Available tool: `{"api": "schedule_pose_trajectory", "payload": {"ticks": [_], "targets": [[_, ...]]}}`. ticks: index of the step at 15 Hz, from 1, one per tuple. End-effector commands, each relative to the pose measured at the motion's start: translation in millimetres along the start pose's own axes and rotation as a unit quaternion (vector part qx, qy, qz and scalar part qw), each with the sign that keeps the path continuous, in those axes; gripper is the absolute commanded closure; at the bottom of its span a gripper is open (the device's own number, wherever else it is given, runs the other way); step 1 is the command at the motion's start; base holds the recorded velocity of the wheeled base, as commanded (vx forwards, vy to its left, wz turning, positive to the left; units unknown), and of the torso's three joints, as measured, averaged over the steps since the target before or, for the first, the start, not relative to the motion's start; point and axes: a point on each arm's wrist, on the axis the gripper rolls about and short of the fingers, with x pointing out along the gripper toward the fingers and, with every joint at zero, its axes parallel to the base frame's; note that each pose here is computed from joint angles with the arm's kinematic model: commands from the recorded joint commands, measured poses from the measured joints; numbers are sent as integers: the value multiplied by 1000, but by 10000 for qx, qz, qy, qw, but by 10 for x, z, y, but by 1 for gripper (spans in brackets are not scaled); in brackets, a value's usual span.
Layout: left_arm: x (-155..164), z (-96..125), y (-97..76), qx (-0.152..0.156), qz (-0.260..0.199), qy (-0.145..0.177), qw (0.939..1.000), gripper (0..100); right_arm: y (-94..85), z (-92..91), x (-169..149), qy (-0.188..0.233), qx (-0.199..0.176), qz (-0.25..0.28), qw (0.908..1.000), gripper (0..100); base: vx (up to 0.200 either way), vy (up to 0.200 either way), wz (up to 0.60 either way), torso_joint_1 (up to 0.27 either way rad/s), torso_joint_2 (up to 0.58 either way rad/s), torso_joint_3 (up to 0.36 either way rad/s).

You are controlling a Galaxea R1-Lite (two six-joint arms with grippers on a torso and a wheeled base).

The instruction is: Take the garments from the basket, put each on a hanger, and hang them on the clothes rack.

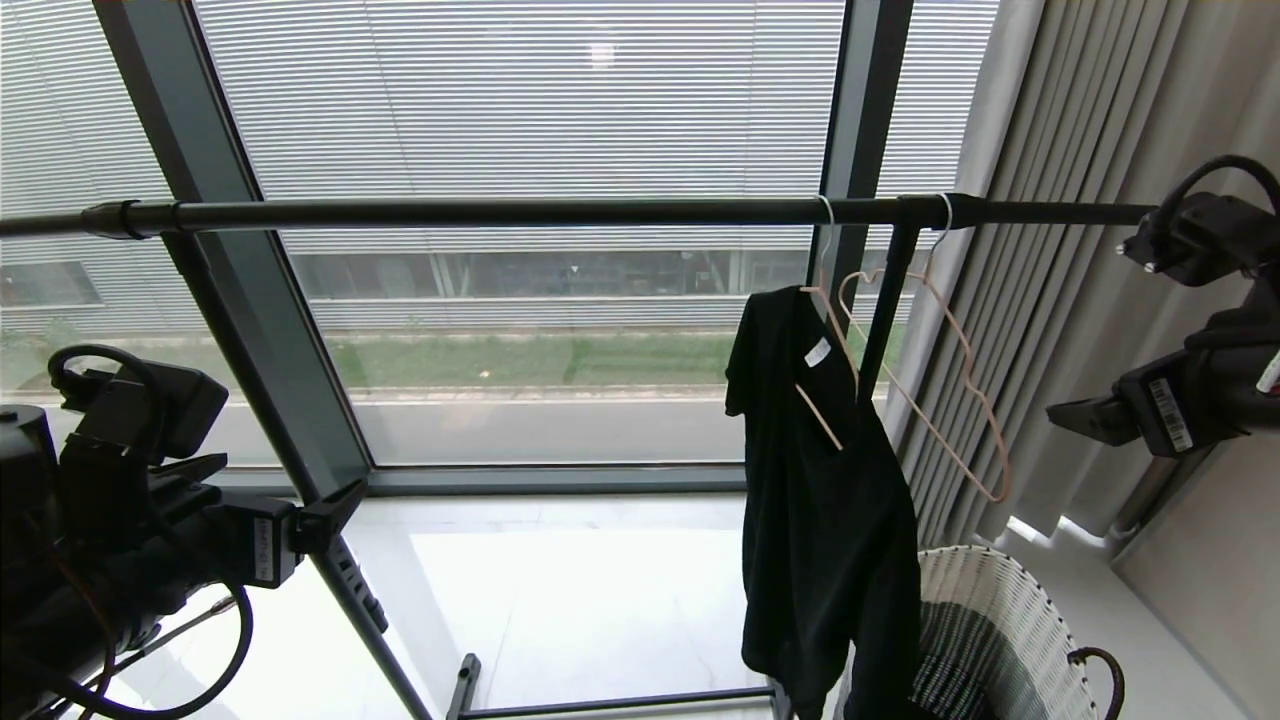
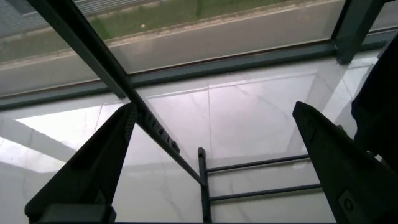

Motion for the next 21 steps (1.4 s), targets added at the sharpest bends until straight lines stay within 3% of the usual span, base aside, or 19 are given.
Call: {"api": "schedule_pose_trajectory", "payload": {"ticks": [1,12,15,21], "targets": [[-8,3,12,-9,32,-17,10000,0,-22,-64,-66,-28,7,-3,10000,0,0,0,0,-144,310,173],[5,-46,105,-94,297,105,9995,0,16,-409,-63,349,-142,22,9993,0,0,0,0,-204,480,272],[5,-46,105,-94,297,105,9995,0,38,-584,-54,463,-196,27,9987,0,0,0,0,-194,478,281],[5,-46,105,-94,297,105,9995,0,69,-685,6,551,-239,-103,9981,0,0,0,0,-159,455,299]]}}
